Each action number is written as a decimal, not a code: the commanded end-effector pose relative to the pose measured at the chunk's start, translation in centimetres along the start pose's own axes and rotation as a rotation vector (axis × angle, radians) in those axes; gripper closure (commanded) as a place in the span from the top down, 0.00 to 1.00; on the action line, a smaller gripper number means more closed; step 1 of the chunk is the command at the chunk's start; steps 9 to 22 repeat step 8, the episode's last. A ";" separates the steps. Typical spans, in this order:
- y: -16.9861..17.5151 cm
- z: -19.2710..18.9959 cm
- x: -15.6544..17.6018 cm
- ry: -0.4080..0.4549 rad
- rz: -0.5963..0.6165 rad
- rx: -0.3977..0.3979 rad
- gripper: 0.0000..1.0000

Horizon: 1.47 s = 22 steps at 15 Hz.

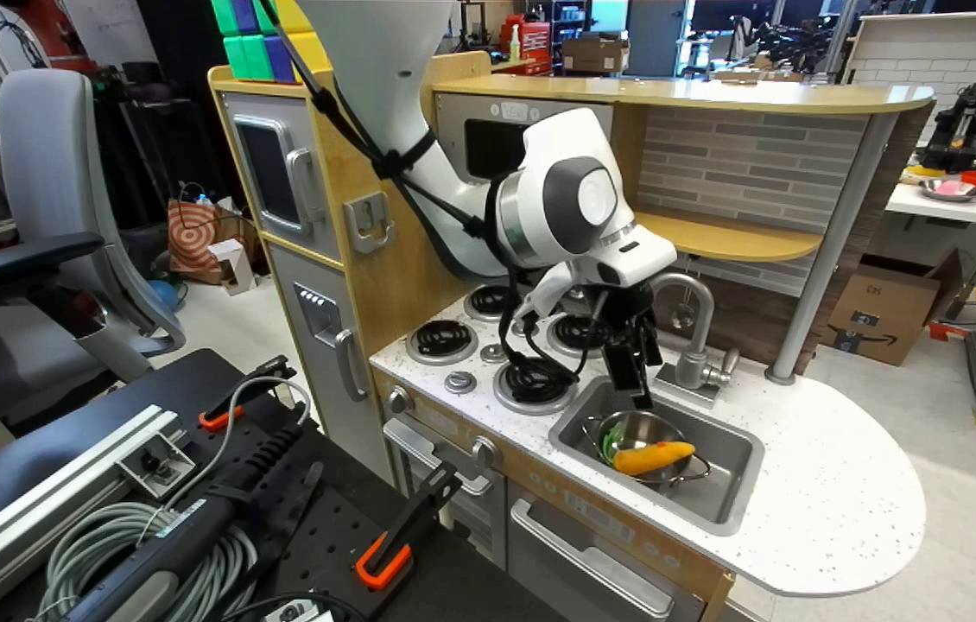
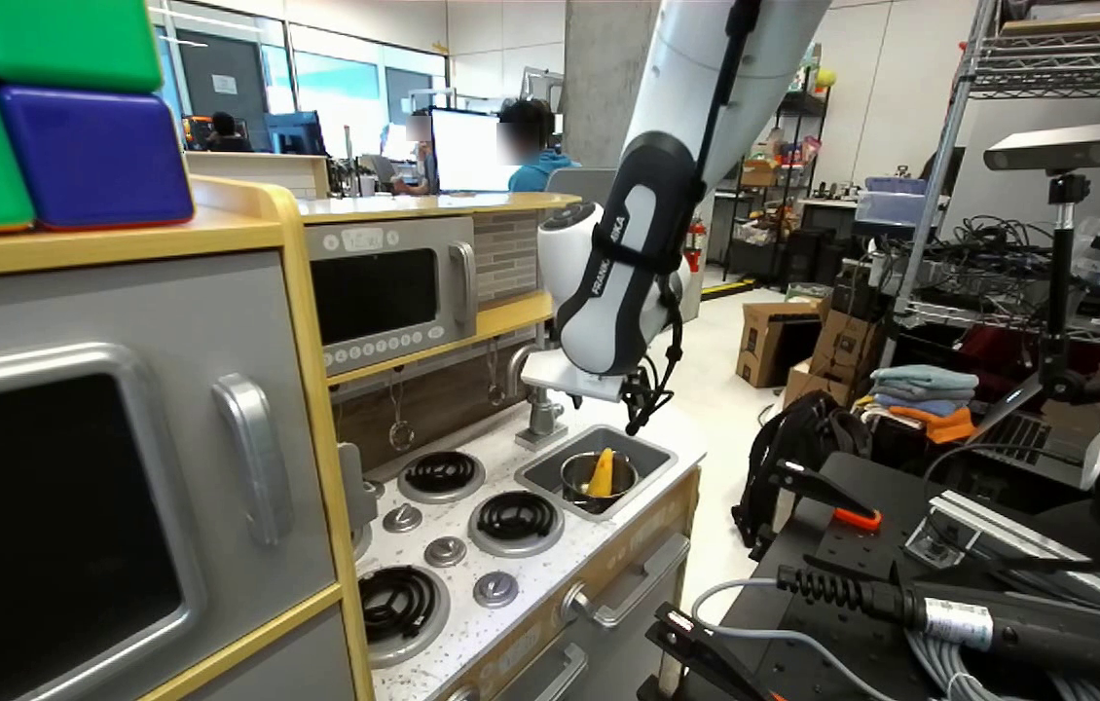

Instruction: Pick up the carrot plush toy from the stove and put it in the silver bowl in the sink

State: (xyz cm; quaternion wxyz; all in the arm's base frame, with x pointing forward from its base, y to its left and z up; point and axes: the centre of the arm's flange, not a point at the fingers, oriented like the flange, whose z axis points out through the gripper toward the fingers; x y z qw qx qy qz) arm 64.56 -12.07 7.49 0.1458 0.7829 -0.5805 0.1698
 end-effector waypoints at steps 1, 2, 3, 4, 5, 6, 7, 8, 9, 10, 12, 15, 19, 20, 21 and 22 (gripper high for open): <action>3.8 -5.7 1.2 -0.119 -0.058 0.052 1.00; 4.2 -6.4 1.4 -0.145 -0.083 0.048 1.00; 4.5 -7.1 1.4 -0.167 -0.107 0.055 1.00; 4.8 -7.6 1.6 -0.189 -0.125 0.060 1.00; 5.1 -8.1 1.7 -0.218 -0.152 0.058 1.00; 5.4 -8.5 1.7 -0.244 -0.188 0.049 1.00; 3.6 -6.6 1.1 -0.165 -0.154 0.056 1.00; 4.0 -7.1 1.2 -0.188 -0.174 0.054 1.00; 4.0 -7.1 1.2 -0.188 -0.174 0.054 1.00; 4.0 -7.1 1.2 -0.188 -0.174 0.054 1.00; 4.0 -7.1 1.2 -0.188 -0.174 0.054 1.00; 4.0 -7.1 1.2 -0.188 -0.174 0.054 1.00; 4.0 -7.1 1.2 -0.188 -0.174 0.054 1.00; 4.0 -7.1 1.2 -0.188 -0.174 0.054 1.00; 4.0 -7.1 1.2 -0.188 -0.174 0.054 1.00; 4.0 -7.1 1.2 -0.188 -0.174 0.054 1.00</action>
